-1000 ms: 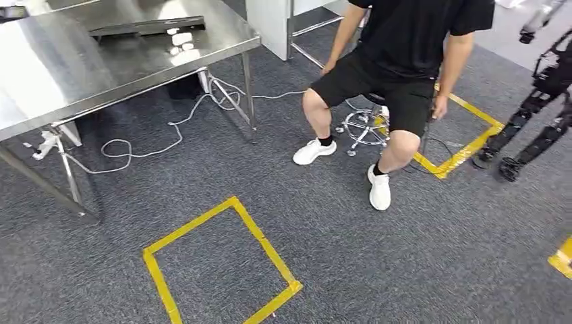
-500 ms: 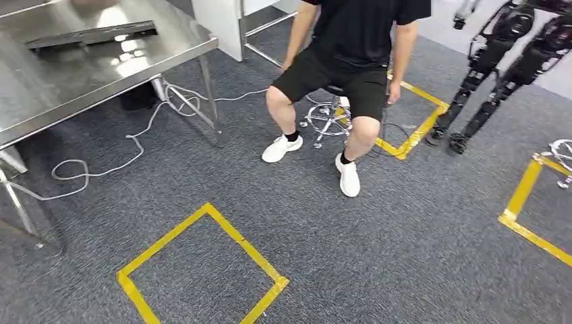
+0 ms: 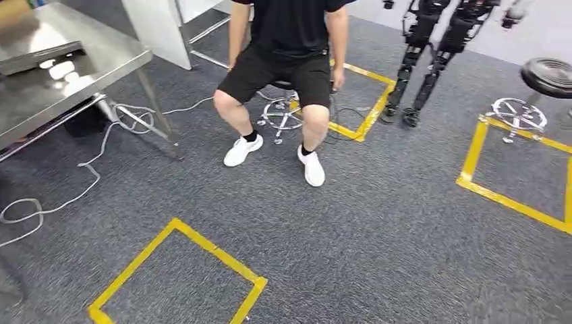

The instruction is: Take the parts from the cabinet and place them on the table.

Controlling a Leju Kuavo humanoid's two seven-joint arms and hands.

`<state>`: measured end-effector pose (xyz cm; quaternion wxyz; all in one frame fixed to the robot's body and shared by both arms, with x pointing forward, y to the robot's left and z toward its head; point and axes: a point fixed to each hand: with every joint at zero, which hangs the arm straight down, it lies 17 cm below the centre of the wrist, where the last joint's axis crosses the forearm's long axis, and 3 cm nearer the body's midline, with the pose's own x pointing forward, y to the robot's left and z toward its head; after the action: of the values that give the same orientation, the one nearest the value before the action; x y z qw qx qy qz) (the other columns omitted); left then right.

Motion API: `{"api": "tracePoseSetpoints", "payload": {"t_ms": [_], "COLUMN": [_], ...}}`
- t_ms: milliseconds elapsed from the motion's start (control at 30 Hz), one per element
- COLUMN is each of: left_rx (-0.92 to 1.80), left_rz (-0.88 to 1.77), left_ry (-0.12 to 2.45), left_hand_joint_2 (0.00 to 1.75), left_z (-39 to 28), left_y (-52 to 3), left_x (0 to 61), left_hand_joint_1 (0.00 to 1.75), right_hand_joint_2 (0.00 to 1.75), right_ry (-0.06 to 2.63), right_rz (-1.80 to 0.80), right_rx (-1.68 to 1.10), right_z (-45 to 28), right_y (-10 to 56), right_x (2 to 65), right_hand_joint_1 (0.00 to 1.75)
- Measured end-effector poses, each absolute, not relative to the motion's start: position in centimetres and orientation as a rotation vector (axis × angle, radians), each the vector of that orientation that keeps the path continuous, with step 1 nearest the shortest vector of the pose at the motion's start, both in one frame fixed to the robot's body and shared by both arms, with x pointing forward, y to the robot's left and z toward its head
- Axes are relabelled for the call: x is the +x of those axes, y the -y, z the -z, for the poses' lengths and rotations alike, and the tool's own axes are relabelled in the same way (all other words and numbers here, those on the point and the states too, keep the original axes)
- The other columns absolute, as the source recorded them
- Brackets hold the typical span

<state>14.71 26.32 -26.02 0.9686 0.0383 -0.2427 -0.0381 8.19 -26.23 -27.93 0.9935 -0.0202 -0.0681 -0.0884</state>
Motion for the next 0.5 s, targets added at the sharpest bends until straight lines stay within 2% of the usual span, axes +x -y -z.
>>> {"api": "tracePoseSetpoints", "payload": {"t_ms": [100,500], "left_rx": [0.057,0.029], "left_rz": [0.077,0.077], "left_ry": [0.474,0.452], "left_hand_joint_2": [0.00,0.00], "left_z": [26.1,26.2], "left_y": [-26.2,-26.4], "left_x": [14.4,14.3], "left_hand_joint_1": [0.00,0.00], "right_hand_joint_2": [0.00,0.00], "right_ry": [0.126,0.113], "right_rz": [0.255,0.225], "right_rx": [-0.005,0.003], "right_z": [27.9,27.8], "right_y": [25.4,24.9], "right_x": [8.1,8.3], "right_hand_joint_1": [0.00,0.00]}}
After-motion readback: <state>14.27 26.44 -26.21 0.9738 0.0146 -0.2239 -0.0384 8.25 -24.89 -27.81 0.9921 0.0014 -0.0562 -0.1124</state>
